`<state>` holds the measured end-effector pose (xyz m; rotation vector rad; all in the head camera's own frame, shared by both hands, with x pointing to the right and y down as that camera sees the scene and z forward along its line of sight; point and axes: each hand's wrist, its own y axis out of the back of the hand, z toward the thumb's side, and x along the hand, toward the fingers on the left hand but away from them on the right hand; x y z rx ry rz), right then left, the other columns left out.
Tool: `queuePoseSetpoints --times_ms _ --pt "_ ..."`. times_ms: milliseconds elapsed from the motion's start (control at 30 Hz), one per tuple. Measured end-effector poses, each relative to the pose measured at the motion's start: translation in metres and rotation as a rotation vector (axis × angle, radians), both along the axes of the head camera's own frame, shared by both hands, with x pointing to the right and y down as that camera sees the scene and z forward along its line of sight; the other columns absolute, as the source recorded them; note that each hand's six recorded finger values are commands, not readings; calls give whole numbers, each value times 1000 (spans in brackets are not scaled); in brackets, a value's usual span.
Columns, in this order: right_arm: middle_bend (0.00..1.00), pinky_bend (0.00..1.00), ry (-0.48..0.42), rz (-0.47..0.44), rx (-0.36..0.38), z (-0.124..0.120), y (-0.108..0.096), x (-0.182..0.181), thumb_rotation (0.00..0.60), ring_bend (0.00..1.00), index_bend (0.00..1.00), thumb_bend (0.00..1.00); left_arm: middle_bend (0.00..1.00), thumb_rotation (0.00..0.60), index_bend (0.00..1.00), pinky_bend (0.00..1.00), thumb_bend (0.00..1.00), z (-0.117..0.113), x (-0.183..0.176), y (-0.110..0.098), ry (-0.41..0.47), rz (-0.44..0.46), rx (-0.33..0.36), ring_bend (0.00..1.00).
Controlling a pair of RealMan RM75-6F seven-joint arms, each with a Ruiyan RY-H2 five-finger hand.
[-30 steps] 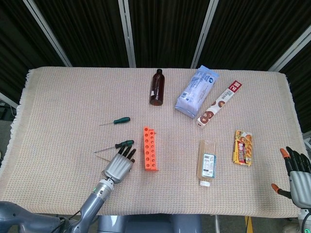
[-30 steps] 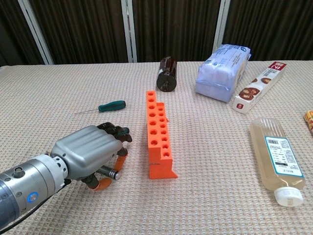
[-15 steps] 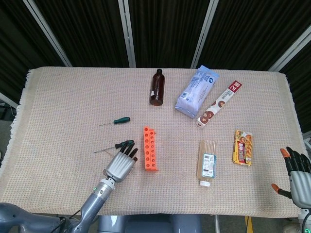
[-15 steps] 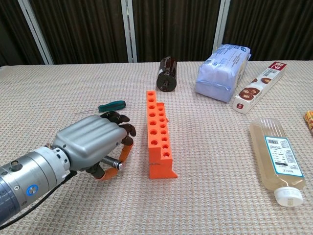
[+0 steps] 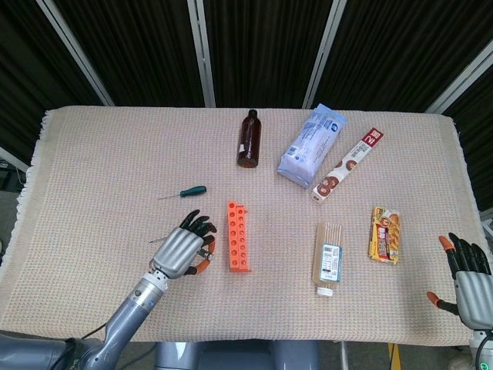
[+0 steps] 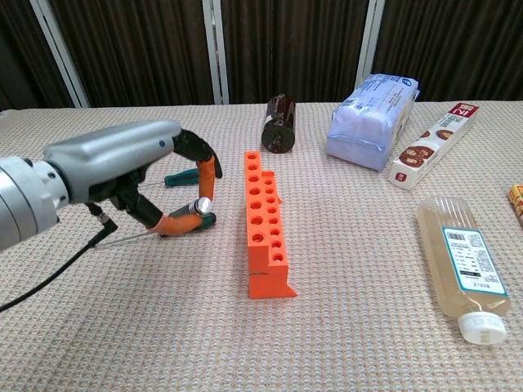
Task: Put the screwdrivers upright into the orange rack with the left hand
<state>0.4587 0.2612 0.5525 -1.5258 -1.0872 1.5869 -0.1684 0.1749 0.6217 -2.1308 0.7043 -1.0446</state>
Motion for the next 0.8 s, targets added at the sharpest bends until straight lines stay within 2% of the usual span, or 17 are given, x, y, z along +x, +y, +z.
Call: queuePoseSetpoints --times_ms 233,367,633,800 --pt "0 0 2 -2 -4 0 0 0 600 0 60 25 256 600 715 0 410 -34 -3 -22 235 -97 -89 98" --pt "0 0 0 -3 -6 0 0 -1 600 0 60 26 252 600 712 0 410 -48 3 -29 379 -139 -166 99" --pt "0 0 2 4 -10 1 1 3 600 0 62 25 247 600 687 0 422 -57 17 -37 622 -223 -368 94" --pt "0 0 3 8 -9 0 1 4 600 0 63 25 247 600 679 0 424 -55 19 -44 724 -284 -477 88"
